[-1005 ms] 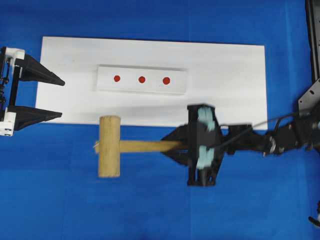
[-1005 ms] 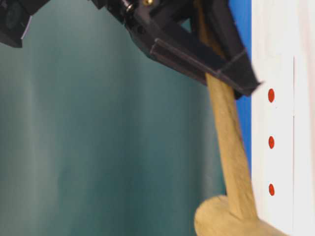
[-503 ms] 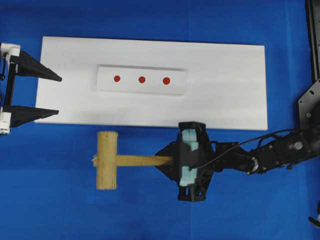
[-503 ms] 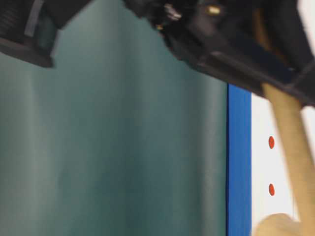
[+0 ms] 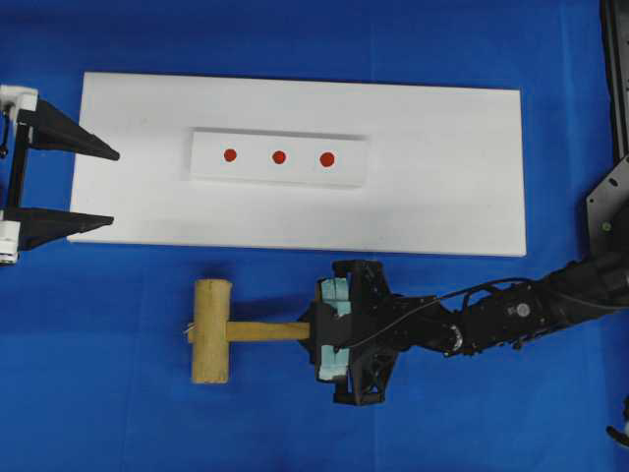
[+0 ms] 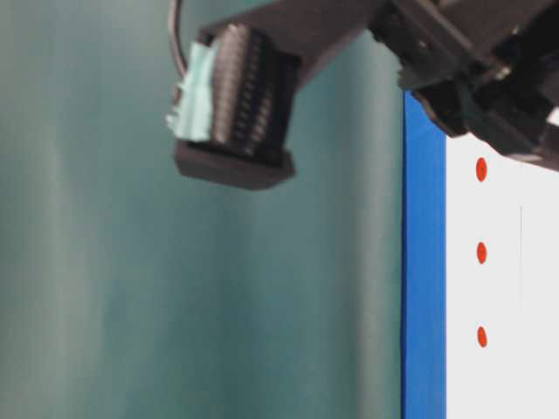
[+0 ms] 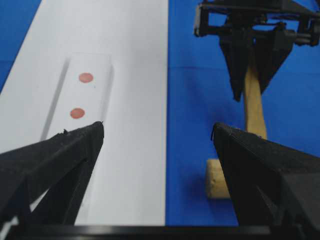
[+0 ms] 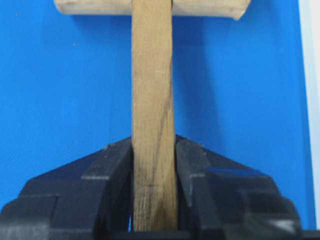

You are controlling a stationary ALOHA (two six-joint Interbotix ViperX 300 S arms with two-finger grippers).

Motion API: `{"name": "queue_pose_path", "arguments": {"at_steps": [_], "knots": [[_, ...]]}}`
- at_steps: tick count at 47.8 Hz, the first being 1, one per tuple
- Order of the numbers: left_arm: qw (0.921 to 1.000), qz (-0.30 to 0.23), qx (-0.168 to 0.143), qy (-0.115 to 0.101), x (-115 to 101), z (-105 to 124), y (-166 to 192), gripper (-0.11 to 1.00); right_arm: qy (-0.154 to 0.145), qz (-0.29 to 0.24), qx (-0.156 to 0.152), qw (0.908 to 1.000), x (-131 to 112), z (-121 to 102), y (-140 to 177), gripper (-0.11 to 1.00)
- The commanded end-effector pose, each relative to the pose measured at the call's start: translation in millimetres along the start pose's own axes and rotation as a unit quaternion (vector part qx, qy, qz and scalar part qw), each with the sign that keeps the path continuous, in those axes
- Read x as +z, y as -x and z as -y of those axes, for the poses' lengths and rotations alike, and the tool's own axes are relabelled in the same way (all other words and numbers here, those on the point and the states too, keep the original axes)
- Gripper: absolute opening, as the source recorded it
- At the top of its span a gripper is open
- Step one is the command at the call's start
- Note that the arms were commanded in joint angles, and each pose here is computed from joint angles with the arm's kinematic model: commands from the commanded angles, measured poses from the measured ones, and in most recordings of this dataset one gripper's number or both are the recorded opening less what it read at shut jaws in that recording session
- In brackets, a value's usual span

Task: Hit the mark with a hammer.
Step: 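Lower the mallet onto the blue table with the right gripper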

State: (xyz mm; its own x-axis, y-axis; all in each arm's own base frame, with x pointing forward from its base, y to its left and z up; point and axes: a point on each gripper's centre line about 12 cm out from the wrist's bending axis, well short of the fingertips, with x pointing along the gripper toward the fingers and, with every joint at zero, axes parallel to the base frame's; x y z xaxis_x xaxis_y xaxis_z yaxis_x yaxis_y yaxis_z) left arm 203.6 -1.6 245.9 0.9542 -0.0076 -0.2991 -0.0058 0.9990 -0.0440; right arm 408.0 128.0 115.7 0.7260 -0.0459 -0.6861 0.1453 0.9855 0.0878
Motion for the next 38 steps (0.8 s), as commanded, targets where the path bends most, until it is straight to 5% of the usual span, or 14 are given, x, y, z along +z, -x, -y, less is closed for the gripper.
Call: {"name": "queue_pose_path", "arguments": {"at_steps": [1,20,38], "knots": [[1.0000,0.005,0.001,0.000,4,0,0,0.87,-0.003,0.013,0.006,0.9999,11,-3,1,0.09],[1.0000,0.005,0.001,0.000,3,0,0,0.87,-0.001,-0.008,0.036,0.9993,1,-8,-2,0.09],[1.0000,0.005,0.001,0.000,3,0,0,0.87,0.002,-0.018,0.032,0.9993,-6,-6,-8,0.09]]}}
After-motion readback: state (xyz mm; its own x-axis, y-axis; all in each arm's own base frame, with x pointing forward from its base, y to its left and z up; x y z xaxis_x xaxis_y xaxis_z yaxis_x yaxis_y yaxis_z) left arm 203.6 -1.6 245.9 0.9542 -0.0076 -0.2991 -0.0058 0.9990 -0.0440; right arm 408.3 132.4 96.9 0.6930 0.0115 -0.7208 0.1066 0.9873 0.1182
